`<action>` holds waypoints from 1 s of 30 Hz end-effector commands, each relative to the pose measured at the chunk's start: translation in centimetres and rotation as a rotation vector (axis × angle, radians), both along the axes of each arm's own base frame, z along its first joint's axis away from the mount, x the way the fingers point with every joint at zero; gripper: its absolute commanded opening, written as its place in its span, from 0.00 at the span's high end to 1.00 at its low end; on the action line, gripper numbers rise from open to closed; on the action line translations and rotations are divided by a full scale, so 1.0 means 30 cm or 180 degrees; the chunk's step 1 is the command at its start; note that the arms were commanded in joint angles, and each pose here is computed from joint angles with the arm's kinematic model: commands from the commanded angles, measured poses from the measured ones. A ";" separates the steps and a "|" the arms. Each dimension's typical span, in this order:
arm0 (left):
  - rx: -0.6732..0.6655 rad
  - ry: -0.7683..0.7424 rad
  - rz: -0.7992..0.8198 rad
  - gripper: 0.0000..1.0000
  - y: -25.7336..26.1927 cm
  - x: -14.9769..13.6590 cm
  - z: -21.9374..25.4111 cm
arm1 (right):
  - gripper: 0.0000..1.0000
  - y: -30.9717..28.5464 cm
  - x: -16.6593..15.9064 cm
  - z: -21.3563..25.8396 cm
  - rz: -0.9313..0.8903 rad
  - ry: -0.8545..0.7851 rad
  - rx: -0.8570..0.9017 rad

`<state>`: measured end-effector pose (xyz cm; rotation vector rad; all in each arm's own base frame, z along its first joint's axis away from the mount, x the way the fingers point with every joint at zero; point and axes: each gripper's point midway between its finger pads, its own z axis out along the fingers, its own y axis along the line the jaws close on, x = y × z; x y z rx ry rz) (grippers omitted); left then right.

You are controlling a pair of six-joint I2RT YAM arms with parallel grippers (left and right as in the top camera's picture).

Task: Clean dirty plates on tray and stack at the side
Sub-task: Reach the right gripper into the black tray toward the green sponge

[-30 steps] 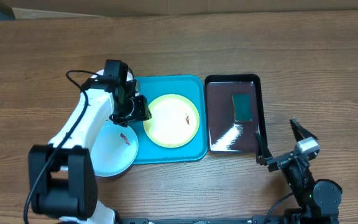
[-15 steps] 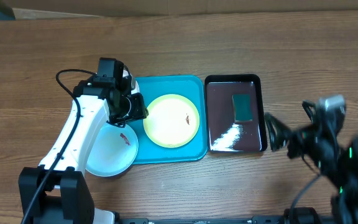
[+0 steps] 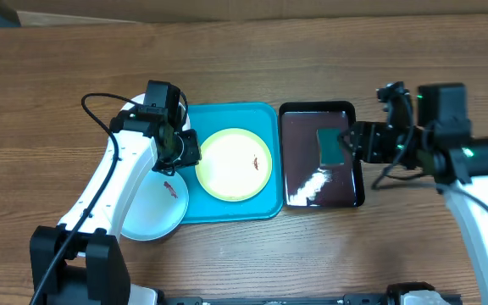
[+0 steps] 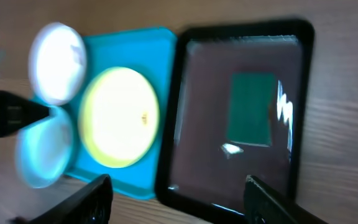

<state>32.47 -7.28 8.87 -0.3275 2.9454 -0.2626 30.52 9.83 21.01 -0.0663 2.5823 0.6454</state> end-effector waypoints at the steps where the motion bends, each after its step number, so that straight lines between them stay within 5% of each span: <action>1: 0.0082 -0.0008 0.0090 0.67 0.015 -0.005 -0.012 | 0.26 -0.032 0.050 -0.065 -0.0203 0.0103 -0.0462; 15: 0.0077 0.0007 0.0122 0.62 0.015 -0.008 -0.016 | 0.23 -0.012 0.204 -0.371 -0.0358 0.0332 -0.1501; 30: 0.0077 0.0008 0.0122 0.62 0.015 -0.009 -0.016 | 0.23 0.018 0.214 -0.550 -0.0240 0.0611 -0.1482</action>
